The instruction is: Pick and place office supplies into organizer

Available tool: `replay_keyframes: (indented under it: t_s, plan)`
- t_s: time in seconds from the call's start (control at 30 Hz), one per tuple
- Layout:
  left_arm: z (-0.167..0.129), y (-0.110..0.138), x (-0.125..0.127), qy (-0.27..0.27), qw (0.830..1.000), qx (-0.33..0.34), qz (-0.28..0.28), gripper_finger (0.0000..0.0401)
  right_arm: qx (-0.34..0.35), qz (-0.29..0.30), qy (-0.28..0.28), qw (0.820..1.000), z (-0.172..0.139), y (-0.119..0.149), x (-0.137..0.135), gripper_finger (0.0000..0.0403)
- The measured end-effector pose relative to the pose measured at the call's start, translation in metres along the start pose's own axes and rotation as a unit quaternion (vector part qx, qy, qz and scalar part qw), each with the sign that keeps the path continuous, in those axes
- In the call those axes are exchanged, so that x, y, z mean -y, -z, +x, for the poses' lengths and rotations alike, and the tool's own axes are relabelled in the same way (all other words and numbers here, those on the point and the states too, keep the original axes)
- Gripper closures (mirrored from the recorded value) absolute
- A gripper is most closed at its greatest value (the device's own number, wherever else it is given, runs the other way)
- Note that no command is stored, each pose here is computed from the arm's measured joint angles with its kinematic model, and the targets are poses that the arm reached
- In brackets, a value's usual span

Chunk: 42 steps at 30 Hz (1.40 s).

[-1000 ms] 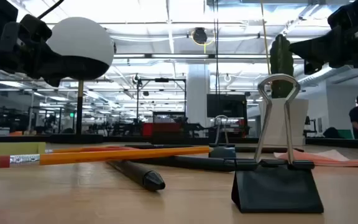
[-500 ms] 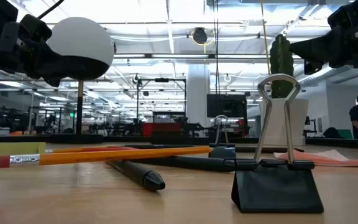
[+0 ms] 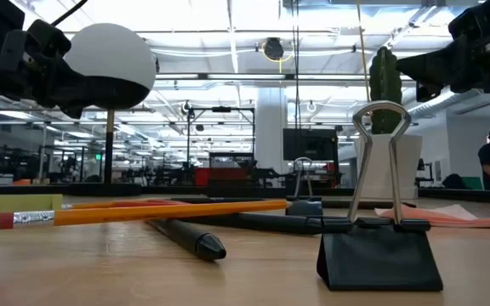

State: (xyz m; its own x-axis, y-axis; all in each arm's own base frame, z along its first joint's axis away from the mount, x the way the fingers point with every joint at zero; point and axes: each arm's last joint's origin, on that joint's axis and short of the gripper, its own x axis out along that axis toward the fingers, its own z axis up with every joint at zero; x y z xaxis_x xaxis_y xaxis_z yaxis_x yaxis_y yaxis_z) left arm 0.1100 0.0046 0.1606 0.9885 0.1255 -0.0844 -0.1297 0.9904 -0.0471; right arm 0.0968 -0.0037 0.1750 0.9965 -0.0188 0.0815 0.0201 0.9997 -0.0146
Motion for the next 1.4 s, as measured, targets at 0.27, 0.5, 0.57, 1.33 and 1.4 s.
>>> replay_keyframes:
  t_s: [0.27,0.5,0.57,1.33,1.4]
  plan:
    - [0.0,0.0,0.0,0.0,1.0,0.0,0.0,0.0331,0.0,0.0,0.0,1.0,0.0,0.0,0.0,0.0403]
    - [0.0,0.0,0.0,0.0,1.0,0.0,0.0,0.0331,0.0,0.0,0.0,1.0,0.0,0.0,0.0,0.0403]
    - [0.0,0.0,0.0,0.0,1.0,0.0,0.0,0.0331,0.0,0.0,0.0,1.0,0.0,0.0,0.0,0.0403]
    - [0.0,0.0,0.0,0.0,1.0,0.0,0.0,0.0331,0.001,0.005,-0.001,1.0,0.0,-0.0003,0.0,0.0403]
    - [0.0,0.0,0.0,0.0,1.0,0.0,0.0,0.0331,0.0,0.055,-0.011,0.998,0.0,-0.0002,-0.0009,0.0403]
